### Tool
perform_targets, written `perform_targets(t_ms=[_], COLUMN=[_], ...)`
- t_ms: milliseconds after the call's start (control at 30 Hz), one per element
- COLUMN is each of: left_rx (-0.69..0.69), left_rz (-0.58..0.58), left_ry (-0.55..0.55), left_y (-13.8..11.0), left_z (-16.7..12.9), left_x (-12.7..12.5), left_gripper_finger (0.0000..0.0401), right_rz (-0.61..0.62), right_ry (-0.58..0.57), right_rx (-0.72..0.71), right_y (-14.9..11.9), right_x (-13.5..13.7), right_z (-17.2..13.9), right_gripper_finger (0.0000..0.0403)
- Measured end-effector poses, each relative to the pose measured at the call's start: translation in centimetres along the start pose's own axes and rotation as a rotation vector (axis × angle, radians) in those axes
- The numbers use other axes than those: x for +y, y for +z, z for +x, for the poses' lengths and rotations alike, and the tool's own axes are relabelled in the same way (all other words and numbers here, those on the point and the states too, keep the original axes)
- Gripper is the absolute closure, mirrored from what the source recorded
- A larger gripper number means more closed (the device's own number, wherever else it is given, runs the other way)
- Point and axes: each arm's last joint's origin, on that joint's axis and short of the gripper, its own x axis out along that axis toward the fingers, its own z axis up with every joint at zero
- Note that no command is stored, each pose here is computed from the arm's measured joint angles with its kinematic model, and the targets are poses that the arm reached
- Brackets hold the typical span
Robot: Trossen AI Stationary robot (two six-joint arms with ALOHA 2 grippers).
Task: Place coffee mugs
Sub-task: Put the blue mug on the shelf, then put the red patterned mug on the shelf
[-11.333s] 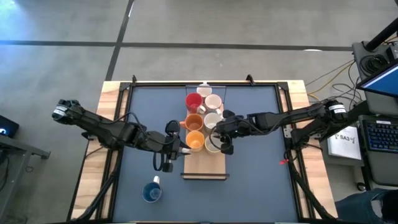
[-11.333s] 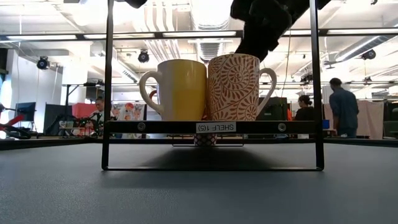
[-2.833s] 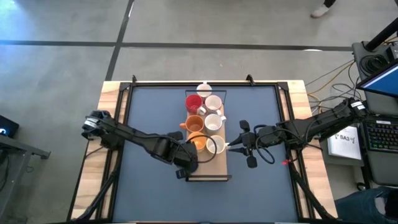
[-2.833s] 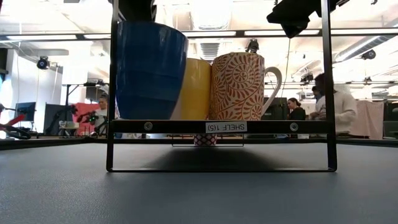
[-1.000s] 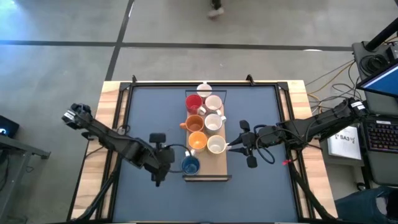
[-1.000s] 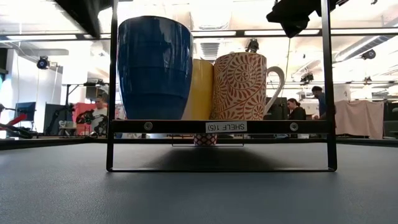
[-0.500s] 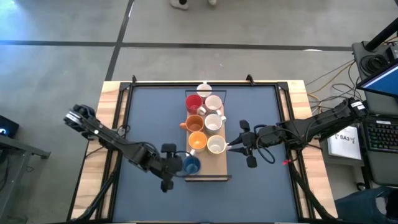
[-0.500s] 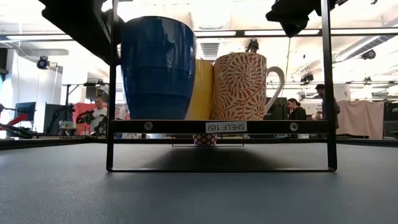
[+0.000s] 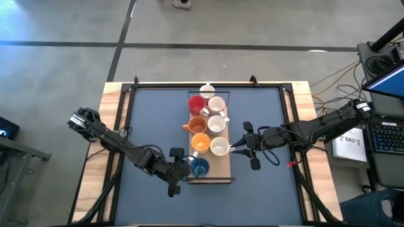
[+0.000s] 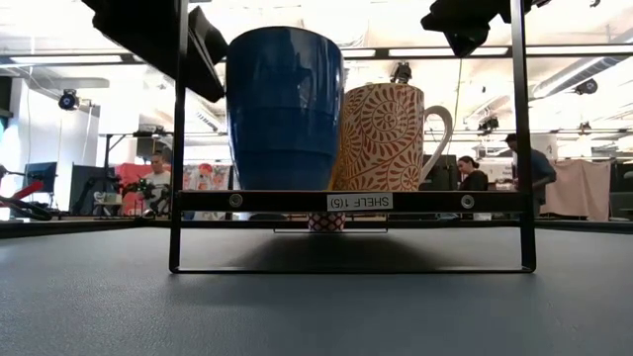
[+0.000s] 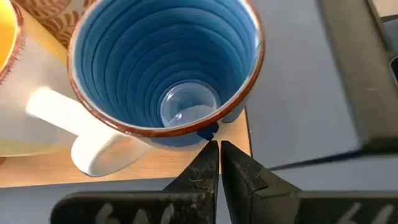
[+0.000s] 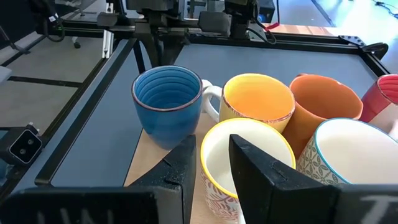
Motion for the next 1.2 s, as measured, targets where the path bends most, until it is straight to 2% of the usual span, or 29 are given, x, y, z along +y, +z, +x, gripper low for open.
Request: perform_targets(t_ms=[233,400,567,800,1000,1200], left_rx=[-0.011,0.030,0.017,-0.084,-0.177,-0.247], left_rz=[-0.001,-0.004,0.005,0.107,0.174,0.209], left_ry=[-0.001,0.011,0.007,-0.012,0.031,0.156], left_y=[0.1,-0.3,0.0,1.0,1.7,2.4], left_z=[0.4,0.2,-1.2,-3.8,-6.3,-8.0], left_x=[0.0,0.2,0.6,1.3,2.3,4.1], left_gripper_finger=[0.0401,0.0401,0.0401,0.0401,0.0401,0.0401], right_rz=[0.004,0.002,-0.012,-0.050,-0.045,-0.013], right_ry=[0.000,0.000,-0.001,-0.052,-0.089,-0.153], right_rx=[0.000,0.000,0.002,0.015,0.017,0.019], right_y=[0.0,0.0,-0.1,-0.6,-0.5,-0.5], right_x=[0.0,0.0,0.0,-0.3,-1.2,-2.7], right_z=[0.0,0.0,0.0,0.1,0.2,0.3], right_gripper_finger=[0.0316,0.0316,0.0316,0.0316,0.0316,0.0317])
